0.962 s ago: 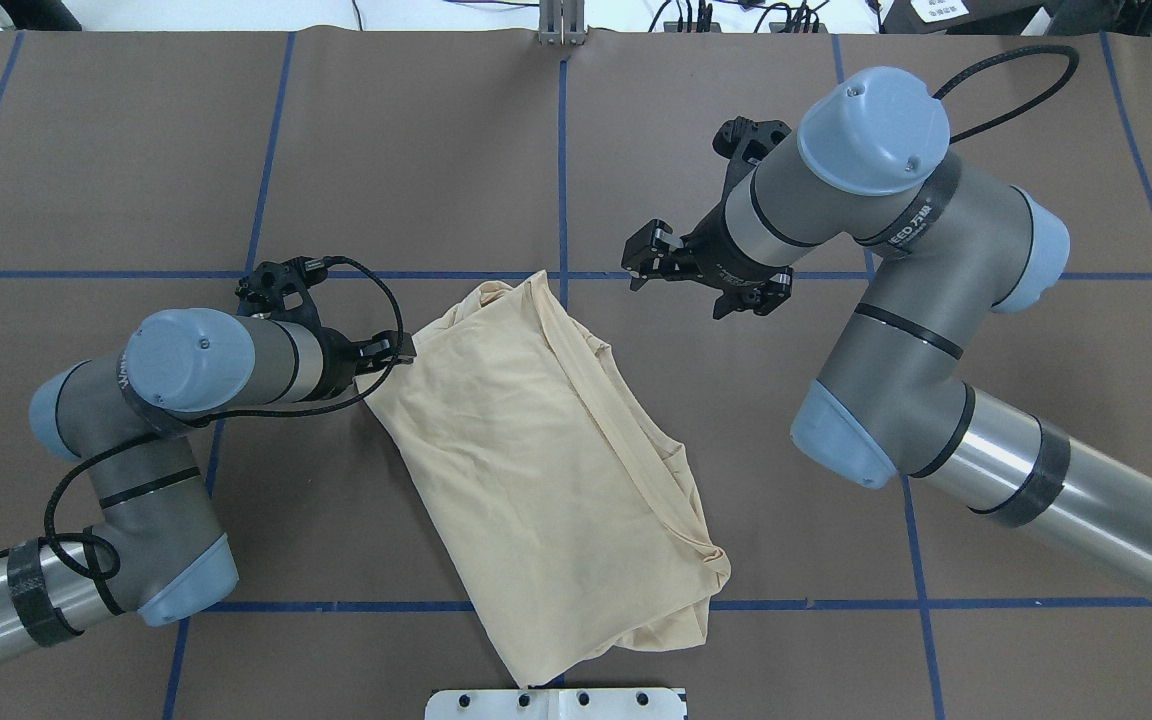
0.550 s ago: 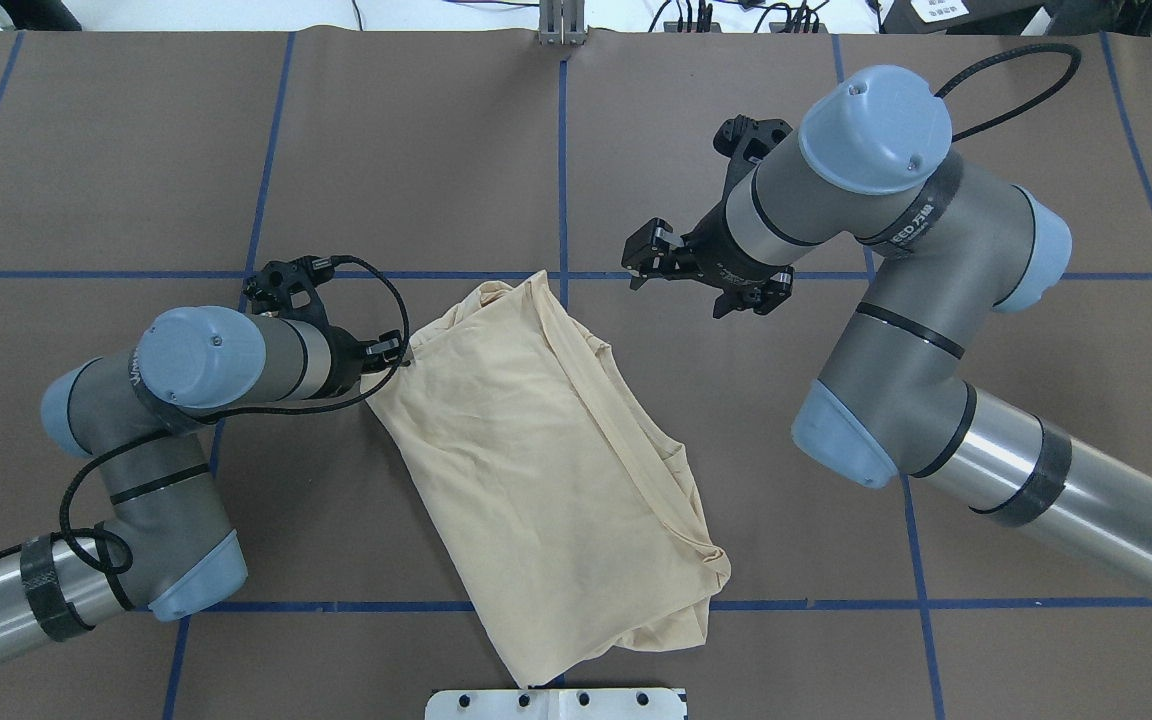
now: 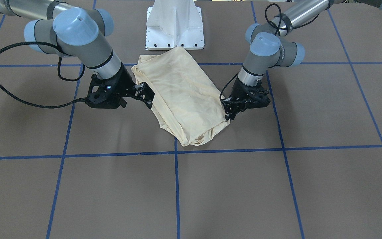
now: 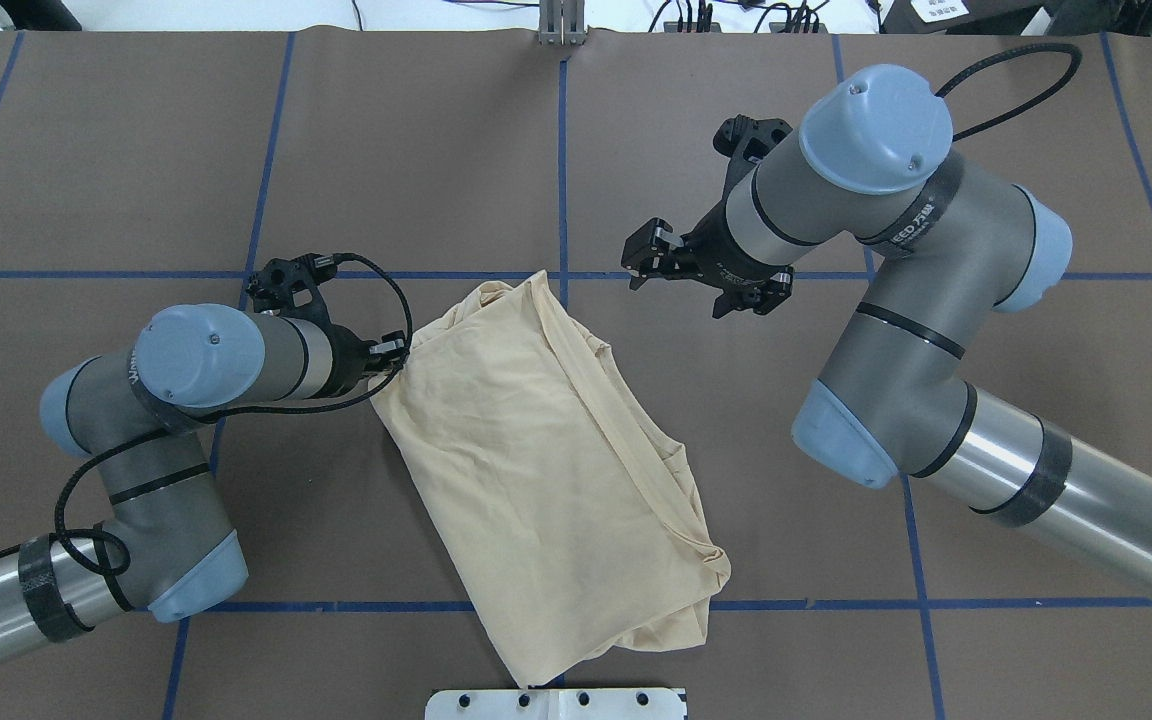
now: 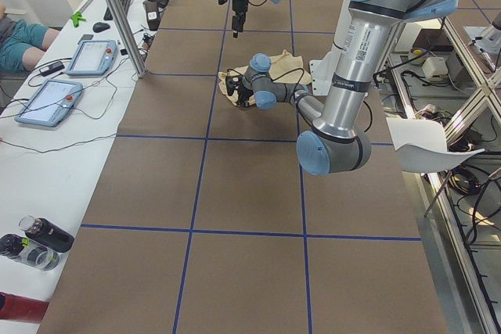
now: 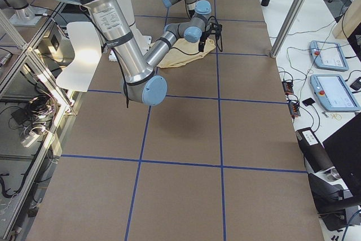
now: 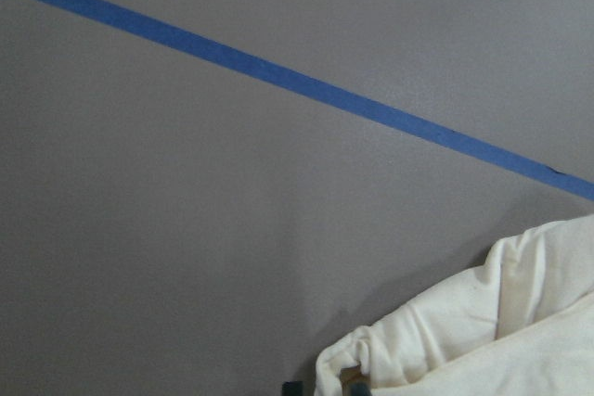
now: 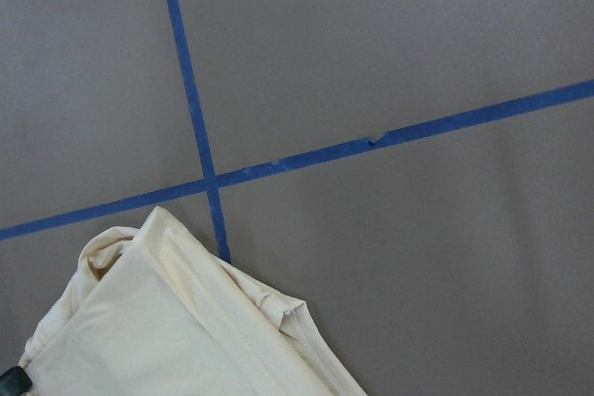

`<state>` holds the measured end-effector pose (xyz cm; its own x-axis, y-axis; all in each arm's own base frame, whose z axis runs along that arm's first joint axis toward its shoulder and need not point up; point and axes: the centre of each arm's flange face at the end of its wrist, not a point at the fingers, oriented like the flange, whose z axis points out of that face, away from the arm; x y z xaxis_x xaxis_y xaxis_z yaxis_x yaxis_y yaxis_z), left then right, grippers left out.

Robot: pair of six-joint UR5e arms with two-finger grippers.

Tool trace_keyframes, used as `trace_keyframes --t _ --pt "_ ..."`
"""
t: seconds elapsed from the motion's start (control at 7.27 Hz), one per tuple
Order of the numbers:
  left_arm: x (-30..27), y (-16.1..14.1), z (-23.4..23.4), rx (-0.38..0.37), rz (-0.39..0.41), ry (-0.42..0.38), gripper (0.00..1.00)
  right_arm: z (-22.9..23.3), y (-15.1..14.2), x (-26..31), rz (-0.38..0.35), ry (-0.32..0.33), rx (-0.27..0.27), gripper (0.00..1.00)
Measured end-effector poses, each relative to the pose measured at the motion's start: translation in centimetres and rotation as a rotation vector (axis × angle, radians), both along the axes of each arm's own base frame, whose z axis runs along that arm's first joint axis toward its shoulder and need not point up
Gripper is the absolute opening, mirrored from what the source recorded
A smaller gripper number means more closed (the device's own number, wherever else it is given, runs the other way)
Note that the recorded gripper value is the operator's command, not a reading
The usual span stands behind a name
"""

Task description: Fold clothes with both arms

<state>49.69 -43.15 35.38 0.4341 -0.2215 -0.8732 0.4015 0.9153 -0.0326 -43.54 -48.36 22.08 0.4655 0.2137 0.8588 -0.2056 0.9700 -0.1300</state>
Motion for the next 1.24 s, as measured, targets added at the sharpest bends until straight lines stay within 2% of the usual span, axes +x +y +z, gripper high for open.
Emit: trace_keyframes --t 0.41,0.96,1.24 --pt "0.5 -1.5 -0.6 -0.013 -0.020 -0.014 0.00 0.2 -0.4 0.6 0.007 0.000 -0.003 1.00" --pt "2.3 -8.4 -4.1 -0.015 -0.091 -0.019 0.00 0.9 -1.1 1.5 0.025 0.009 -0.009 1.00" --pt "3.0 -10.5 -7.3 -0.009 -0.115 0.009 0.00 1.5 -1.2 1.7 0.032 0.018 -0.014 1.00"
